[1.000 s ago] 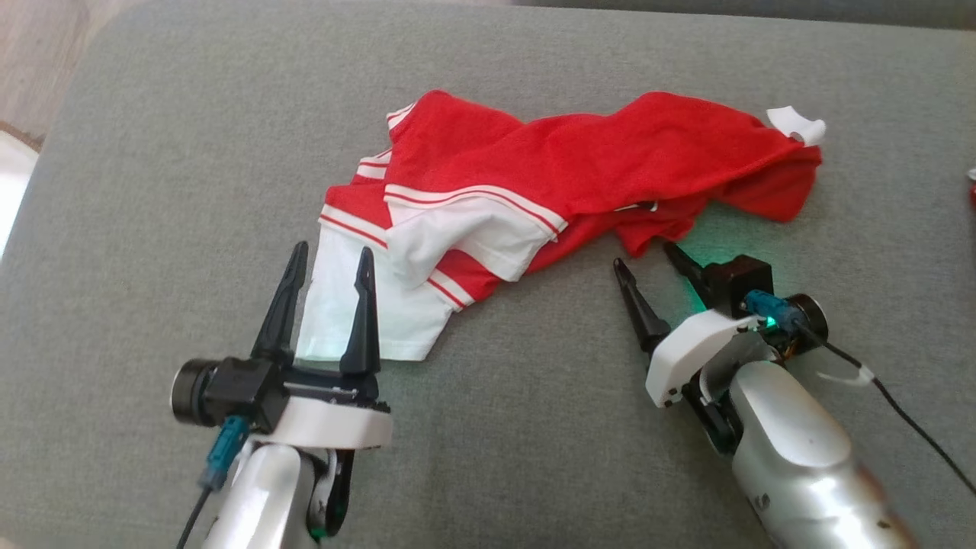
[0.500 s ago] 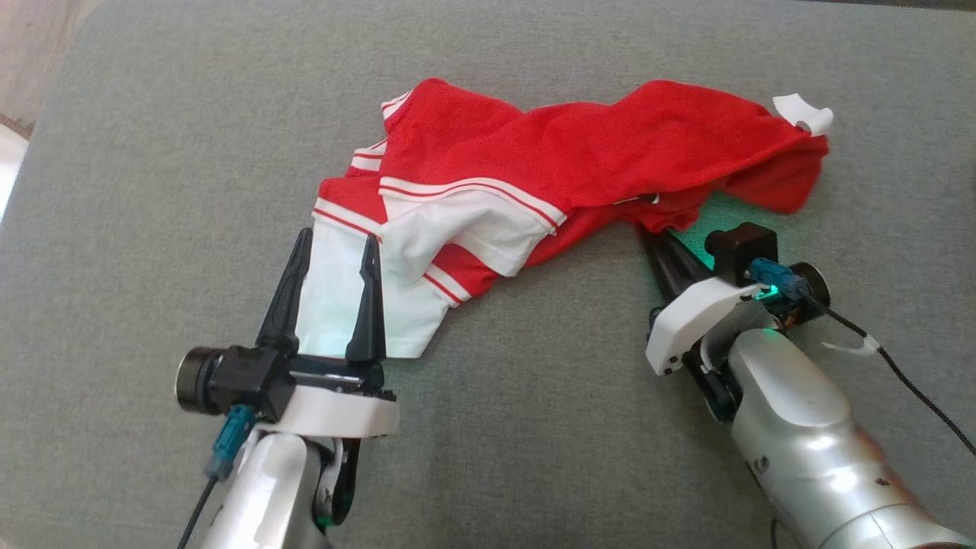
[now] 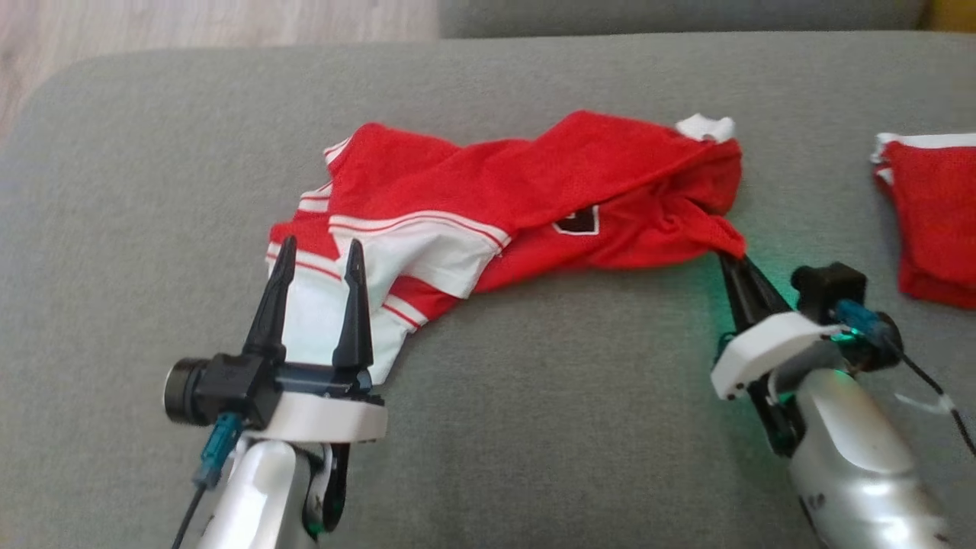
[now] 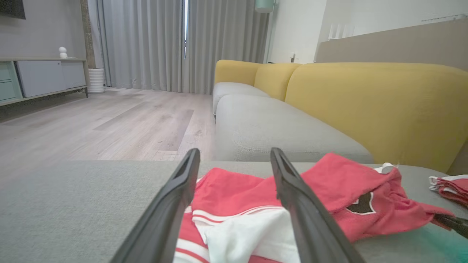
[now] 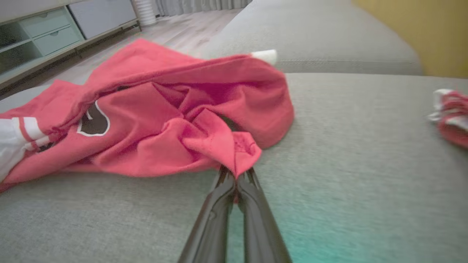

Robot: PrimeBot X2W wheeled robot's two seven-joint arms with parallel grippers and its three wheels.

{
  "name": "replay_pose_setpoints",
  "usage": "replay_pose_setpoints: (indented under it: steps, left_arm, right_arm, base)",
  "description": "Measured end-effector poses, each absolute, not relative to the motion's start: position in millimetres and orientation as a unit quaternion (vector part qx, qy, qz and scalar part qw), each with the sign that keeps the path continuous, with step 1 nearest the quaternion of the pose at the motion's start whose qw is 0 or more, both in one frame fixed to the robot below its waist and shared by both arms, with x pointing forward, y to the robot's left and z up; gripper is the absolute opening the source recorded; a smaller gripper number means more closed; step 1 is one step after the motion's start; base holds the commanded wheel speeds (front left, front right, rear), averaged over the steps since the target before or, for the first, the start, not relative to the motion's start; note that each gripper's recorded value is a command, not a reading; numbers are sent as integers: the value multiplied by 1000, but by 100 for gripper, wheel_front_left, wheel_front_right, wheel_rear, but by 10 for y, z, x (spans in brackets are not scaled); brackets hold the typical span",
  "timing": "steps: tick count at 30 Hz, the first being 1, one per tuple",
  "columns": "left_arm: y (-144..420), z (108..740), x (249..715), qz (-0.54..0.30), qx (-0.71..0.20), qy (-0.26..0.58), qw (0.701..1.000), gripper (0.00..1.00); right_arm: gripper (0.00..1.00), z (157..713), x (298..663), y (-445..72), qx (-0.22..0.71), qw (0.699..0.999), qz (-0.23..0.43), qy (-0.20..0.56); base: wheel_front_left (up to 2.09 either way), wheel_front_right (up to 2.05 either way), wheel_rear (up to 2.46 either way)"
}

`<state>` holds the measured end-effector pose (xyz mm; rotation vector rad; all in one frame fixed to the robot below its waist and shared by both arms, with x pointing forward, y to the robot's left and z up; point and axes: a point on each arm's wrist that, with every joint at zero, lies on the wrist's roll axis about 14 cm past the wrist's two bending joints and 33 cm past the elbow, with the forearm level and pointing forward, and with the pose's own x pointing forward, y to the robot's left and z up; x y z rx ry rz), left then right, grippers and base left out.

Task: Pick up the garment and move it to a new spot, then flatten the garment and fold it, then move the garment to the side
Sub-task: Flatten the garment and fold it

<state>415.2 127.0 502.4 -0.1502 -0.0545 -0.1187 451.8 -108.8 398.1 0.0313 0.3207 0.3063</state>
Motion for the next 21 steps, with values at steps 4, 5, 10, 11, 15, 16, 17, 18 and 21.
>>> replay_pose_setpoints:
  steps: [4, 5, 10, 11, 15, 16, 17, 18, 21]
  left_arm:
    - [1169, 5042, 4082, -72, -79, -28, 994, 100]
    - [1145, 5047, 4063, -76, -80, -28, 994, 100]
    - [1056, 5123, 4005, -87, -90, -37, 992, 100]
    - [1038, 5134, 3991, -89, -90, -38, 991, 100]
    - [995, 5201, 3961, -94, -90, -47, 990, 100]
    - [985, 5208, 3955, -95, -92, -48, 990, 100]
    - [977, 5212, 3949, -96, -95, -48, 990, 100]
    - [976, 5210, 3942, -96, -96, -48, 990, 100]
    - [983, 5186, 3942, -92, -96, -44, 990, 100]
  right_arm:
    - [0, 4191, 4456, -1374, 14, 985, 119, 126]
    - [0, 4244, 4434, -1426, 14, 986, 112, 121]
    - [0, 4408, 4220, -1651, 14, 990, 82, 115]
    - [0, 4417, 4157, -1701, 13, 990, 75, 118]
    - [0, 4428, 3913, -1943, 23, 990, 31, 134]
    - [62, 4452, 3874, -1999, 24, 991, 20, 131]
    - [100, 4474, 3842, -2048, 23, 991, 11, 130]
    - [100, 4503, 3832, -2062, 19, 992, 7, 126]
    - [100, 4676, 3878, -2027, 17, 995, 7, 97]
  base:
    - [0, 0, 0]
    - [0, 0, 0]
    - [0, 0, 0]
    - [0, 0, 0]
    - [0, 0, 0]
    - [0, 0, 0]
    - [0, 0, 0]
    - [0, 0, 0]
    - [0, 0, 0]
